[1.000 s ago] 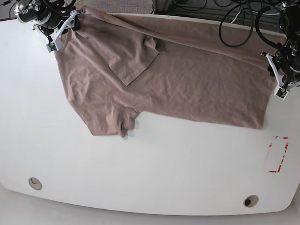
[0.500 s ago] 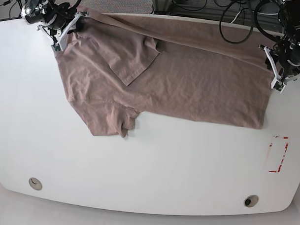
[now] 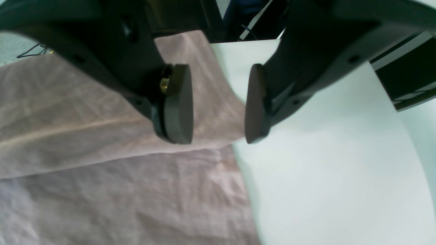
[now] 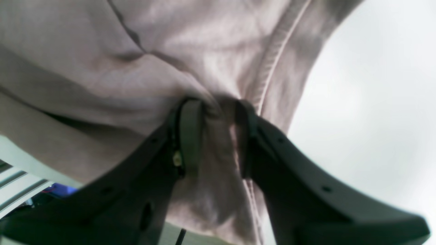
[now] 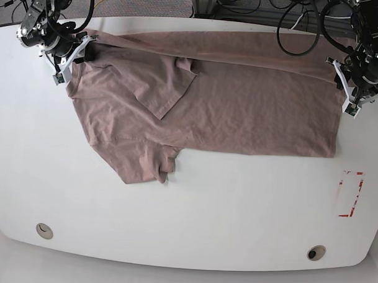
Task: Fold the T-shirt properly
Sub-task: 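Open the right gripper and move it onto the shirt body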
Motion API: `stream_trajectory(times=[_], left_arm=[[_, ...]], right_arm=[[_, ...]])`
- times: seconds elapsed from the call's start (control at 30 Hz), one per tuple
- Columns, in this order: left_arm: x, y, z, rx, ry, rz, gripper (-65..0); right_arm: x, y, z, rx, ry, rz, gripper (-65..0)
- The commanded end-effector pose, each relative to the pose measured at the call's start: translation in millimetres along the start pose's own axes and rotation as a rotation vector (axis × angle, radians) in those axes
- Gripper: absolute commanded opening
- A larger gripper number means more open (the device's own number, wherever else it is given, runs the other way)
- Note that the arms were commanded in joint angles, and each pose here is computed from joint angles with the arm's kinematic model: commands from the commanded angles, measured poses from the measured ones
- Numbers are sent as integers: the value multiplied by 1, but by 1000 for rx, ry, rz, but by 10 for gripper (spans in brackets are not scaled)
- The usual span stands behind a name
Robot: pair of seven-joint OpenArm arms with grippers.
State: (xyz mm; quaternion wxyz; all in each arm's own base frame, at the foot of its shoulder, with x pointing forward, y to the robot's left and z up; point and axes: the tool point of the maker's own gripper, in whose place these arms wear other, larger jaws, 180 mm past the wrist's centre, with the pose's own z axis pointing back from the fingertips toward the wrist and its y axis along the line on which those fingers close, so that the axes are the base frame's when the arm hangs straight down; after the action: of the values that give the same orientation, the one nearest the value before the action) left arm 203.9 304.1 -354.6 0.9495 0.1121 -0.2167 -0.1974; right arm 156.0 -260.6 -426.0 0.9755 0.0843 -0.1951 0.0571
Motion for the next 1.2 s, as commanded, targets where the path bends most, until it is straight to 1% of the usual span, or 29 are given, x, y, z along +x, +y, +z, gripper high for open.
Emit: stream_trajectory(times=[0.0, 0.23, 0.4, 0.63, 0.73, 0.77, 0.83, 0.87, 0.9, 0.93, 1.17], left_arm=[[8, 4, 4, 13, -25, -17, -413], [14, -7, 0, -16, -30, -44, -413], [23, -2, 1, -4, -50, -41, -413], [28, 0, 1, 1, -62, -40, -413], [28, -1, 1, -2, -65, -38, -413], [28, 0, 2, -1, -65, -39, -413], [26, -1, 2, -2, -52, -39, -411], [23, -1, 1, -4, -36, -37, -411], [21, -2, 1, -7, -27, -36, -410], [20, -4, 1, -18, -17, -33, -410], [10, -26, 3, -137, 1, 15, -410]], right_arm=[[-12, -17, 4, -59, 87, 23, -479], [-2, -29, 11, -90, 83, 51, -479], [7, -28, 18, -104, 61, 77, -477], [31, -21, 38, -153, 21, 155, -476], [37, -19, 46, -171, 15, 179, -431], [39, -18, 48, -178, 11, 188, -390], [43, -17, 52, -185, 2, 199, -335], [44, -16, 53, -187, -2, 203, -308], [44, -16, 52, -186, -2, 202, -295], [44, -16, 53, -187, -3, 203, -285], [43, -14, 51, -181, -3, 198, -293]])
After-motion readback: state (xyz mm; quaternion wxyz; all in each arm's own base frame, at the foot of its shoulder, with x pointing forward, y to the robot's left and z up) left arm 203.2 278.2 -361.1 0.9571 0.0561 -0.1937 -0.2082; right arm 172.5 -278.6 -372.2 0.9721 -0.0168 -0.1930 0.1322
